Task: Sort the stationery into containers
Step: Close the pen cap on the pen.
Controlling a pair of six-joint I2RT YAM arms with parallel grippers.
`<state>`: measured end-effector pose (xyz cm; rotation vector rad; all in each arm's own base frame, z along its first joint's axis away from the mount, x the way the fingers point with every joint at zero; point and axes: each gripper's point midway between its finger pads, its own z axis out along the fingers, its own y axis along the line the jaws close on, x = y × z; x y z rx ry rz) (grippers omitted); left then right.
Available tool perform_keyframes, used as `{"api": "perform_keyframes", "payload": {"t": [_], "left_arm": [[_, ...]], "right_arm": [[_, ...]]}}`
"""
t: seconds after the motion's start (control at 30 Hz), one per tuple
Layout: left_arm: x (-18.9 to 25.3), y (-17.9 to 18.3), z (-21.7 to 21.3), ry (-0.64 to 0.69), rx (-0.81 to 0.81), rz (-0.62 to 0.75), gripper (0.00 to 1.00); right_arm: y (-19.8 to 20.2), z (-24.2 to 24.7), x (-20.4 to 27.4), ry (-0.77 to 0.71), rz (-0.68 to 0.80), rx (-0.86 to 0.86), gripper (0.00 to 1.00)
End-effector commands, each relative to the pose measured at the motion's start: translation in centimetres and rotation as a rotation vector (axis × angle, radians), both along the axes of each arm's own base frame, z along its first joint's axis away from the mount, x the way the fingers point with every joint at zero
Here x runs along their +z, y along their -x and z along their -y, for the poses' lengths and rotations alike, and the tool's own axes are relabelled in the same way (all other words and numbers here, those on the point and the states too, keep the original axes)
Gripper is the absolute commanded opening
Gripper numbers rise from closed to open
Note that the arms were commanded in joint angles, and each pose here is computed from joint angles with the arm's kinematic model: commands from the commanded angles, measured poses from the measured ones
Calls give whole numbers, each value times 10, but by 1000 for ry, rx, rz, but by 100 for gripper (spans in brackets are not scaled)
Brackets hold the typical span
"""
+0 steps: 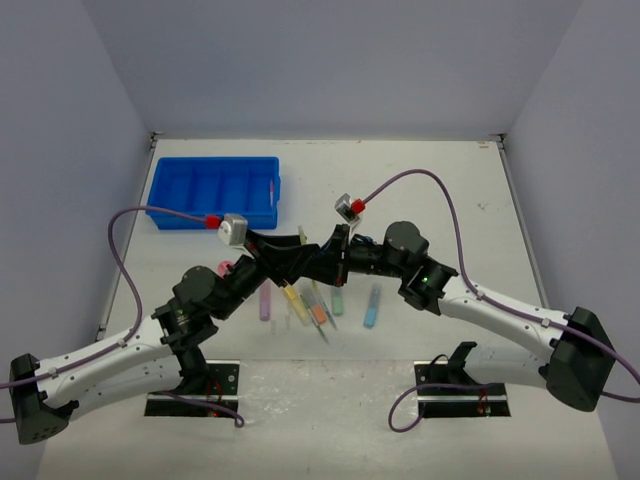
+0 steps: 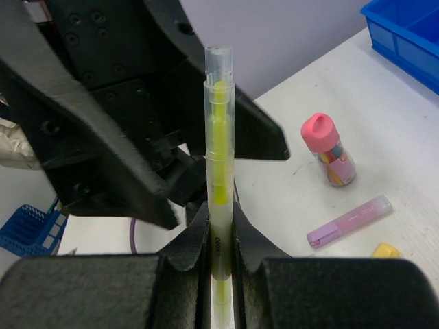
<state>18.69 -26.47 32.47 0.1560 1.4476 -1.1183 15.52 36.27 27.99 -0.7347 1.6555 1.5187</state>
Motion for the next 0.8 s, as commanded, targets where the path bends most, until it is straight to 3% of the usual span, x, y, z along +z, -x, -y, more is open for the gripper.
{"api": "perform_keyframes", "payload": {"t": [0.0,0.17,0.3,0.57,0.67,0.77], "left_arm": [[34,-1,-2,9,11,76,56],[45,-4,-7,3,41,101,57],[49,-5,-10,4,56,103,52],[45,-5,-3,-5,27,92,30],[41,-4,6,-14,-9,70,9],[34,-2,10,-12,-27,52,0]], "right_arm": [[7,3,21,-34,71,20,0],[12,5,21,-33,93,47,0],[14,6,22,-28,109,58,0],[17,7,29,-32,131,73,0],[15,7,31,-31,144,60,0],[11,8,36,-39,164,40,0]]}}
